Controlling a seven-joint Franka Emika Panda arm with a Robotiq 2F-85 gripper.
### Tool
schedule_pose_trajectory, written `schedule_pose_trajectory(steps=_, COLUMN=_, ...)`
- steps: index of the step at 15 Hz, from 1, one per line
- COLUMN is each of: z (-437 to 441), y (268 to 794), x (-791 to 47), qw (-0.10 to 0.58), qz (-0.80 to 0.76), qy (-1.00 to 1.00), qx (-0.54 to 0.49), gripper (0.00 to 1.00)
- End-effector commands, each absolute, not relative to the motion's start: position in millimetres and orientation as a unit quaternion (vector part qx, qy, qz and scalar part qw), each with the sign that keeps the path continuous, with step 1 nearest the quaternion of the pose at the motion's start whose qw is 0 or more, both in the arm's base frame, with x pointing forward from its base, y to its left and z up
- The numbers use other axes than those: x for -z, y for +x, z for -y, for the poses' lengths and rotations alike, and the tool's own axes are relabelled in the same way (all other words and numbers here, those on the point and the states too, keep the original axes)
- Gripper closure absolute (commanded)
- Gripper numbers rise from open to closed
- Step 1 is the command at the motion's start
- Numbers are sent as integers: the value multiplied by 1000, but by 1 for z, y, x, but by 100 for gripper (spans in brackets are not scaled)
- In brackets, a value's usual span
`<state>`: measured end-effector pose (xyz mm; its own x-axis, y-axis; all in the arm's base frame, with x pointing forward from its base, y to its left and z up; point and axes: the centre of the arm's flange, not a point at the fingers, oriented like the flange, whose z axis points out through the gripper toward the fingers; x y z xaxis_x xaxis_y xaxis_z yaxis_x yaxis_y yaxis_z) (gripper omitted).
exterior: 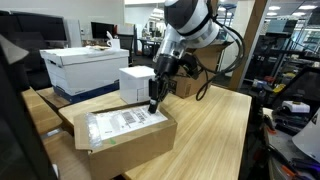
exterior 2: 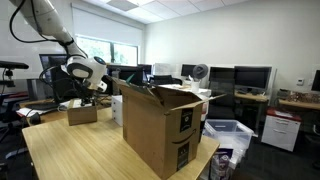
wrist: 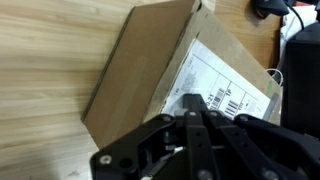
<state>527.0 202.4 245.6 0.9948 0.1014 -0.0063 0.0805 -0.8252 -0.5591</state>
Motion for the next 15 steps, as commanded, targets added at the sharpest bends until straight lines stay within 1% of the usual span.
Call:
schedule_pose_trajectory(steps=1, z=-223, y=532, x=-238, qw=229, qz=92, qy=-969, qx=-23, gripper=98)
schedule_pose_trajectory(steps=4, z=-240, y=532, x=-234, qw=156, qz=147, qy=-976, qx=-44, gripper=98)
schedule_pose_trajectory(steps=5, z=-246, y=531, x=-232, qw=120, qz=164, qy=-978, qx=-47, gripper=97)
schedule_pose_trajectory(steps=10, z=-253, y=531, x=-229, qw=39, qz=212, qy=-975, qx=-49, gripper=97)
schedule_pose_trajectory(steps=15, z=-233, y=530, x=-224, qw=-31, qz=279, qy=-957, qx=-75, gripper=97)
